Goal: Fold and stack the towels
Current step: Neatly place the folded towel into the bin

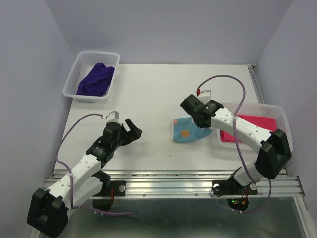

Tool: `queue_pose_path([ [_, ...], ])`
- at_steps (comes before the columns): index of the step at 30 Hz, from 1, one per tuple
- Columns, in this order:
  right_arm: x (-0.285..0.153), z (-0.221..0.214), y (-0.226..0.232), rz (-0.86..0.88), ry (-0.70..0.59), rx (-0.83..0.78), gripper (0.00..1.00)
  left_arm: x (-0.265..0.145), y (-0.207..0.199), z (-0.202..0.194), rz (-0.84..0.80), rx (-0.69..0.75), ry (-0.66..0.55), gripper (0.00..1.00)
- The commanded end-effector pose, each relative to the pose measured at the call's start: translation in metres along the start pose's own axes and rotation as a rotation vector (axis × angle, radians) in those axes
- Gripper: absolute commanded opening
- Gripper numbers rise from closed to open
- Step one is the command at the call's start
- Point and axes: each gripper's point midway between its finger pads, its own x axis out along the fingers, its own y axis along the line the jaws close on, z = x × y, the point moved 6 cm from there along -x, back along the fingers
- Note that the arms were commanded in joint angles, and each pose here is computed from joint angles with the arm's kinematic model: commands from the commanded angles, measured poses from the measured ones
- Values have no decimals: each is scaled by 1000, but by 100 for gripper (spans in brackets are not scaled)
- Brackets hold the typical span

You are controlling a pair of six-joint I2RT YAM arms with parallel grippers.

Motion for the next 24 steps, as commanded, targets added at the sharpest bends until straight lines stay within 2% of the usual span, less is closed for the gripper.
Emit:
queue_pose_path([
  [1, -22, 19, -48, -161, -32, 5, 1, -1, -21, 20, -71, 27, -59, 99],
  [6, -28, 27, -85, -205, -16, 46, 1, 0, -21, 19, -75, 33, -53, 99],
  [12, -48, 51, -123, -222, -69, 93, 1, 0, -22, 19, -79, 36, -55, 99],
  [16, -61, 66, -140, -207, -108, 109, 1, 2, -21, 19, -77, 44, -53, 99],
  [24, -62, 73, -165, -251, -105, 129, 1, 6, -20, 18, -66, 56, -45, 99],
])
